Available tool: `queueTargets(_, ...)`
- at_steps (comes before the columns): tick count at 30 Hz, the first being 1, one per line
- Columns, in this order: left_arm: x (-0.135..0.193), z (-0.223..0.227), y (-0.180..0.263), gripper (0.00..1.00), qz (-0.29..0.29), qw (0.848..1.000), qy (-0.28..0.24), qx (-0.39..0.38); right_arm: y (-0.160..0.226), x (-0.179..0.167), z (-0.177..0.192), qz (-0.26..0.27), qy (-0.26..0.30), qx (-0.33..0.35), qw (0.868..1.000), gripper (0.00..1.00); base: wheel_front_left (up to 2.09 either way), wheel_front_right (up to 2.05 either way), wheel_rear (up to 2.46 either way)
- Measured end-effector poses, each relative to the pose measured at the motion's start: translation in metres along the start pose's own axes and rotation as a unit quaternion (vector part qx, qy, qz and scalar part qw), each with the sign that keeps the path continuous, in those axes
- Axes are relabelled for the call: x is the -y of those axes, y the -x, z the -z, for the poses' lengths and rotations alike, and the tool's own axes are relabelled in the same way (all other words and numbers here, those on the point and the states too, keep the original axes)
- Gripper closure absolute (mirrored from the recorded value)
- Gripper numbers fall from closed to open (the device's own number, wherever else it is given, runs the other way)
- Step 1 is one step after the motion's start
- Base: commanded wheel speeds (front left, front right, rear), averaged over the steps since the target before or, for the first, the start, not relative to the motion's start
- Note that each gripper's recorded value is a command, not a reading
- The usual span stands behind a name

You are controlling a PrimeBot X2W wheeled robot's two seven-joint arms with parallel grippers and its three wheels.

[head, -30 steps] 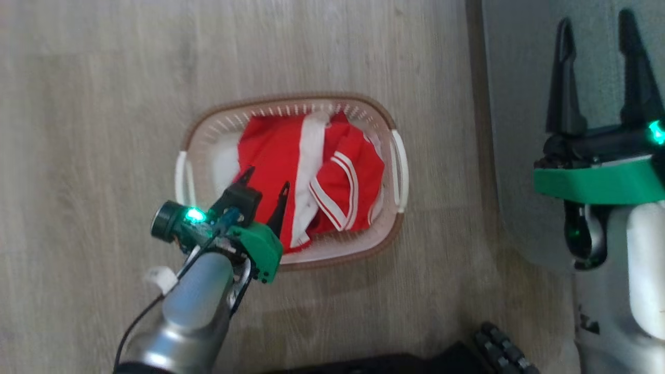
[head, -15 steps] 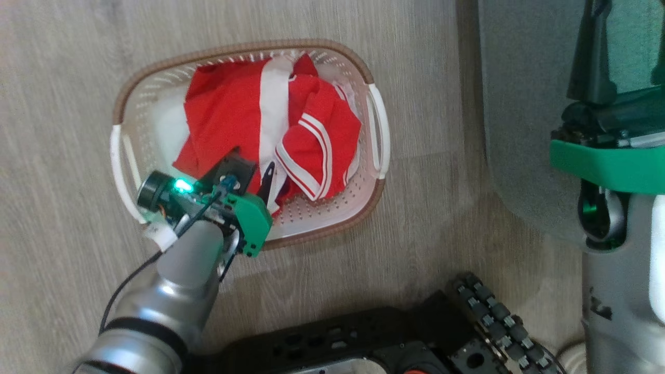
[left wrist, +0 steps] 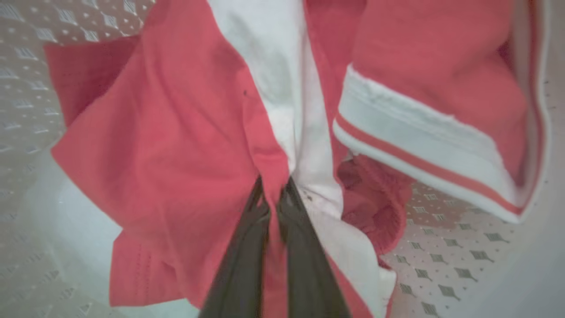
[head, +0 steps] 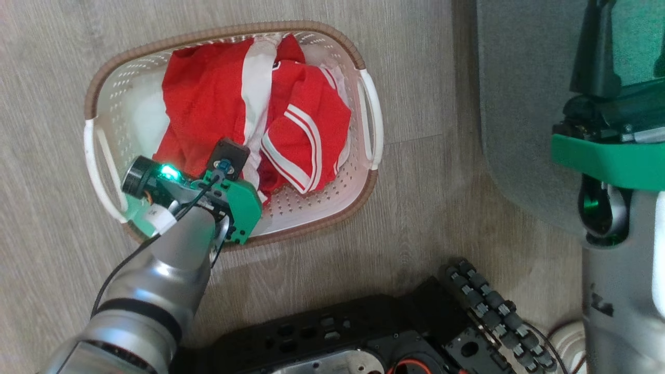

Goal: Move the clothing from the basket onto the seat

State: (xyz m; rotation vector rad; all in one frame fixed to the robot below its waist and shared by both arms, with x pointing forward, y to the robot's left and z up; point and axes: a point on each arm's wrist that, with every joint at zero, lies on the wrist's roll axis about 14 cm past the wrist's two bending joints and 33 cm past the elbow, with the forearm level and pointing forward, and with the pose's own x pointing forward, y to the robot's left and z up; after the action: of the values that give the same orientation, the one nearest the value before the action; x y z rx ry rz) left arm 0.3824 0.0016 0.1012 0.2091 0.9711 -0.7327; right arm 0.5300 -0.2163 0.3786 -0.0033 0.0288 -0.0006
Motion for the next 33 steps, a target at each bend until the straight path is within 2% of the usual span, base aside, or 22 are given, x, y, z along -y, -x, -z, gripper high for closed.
queueTargets(12, -0.002, -0.037, 0.023, 1.00, -0.016, 0.999, 0.014, 0.049, 0.002, -0.001, -0.028, 0.002, -0.012, 0.022, 1.000, 0.00, 0.00, 0.00, 0.00)
queueTargets(17, 0.002, -0.053, 0.049, 1.00, -0.027, 0.997, 0.012, 0.074, 0.009, -0.002, -0.050, 0.002, -0.019, 0.034, 0.999, 0.00, 0.00, 0.00, 0.00)
queueTargets(19, 0.002, -0.064, 0.061, 1.00, -0.033, 0.995, 0.026, 0.092, 0.015, -0.003, -0.058, 0.003, -0.022, 0.038, 0.999, 0.00, 0.00, 0.00, 0.00)
queueTargets(26, -0.006, -0.113, 0.112, 1.00, -0.069, 0.977, 0.090, 0.182, 0.048, 0.001, -0.080, 0.015, -0.028, 0.037, 0.999, 0.00, 0.00, 0.00, 0.00)
queueTargets(33, 0.011, -0.159, 0.175, 1.00, -0.067, 0.959, 0.050, 0.272, 0.087, 0.001, -0.109, 0.019, -0.031, 0.051, 0.998, 0.00, 0.00, 0.00, 0.00)
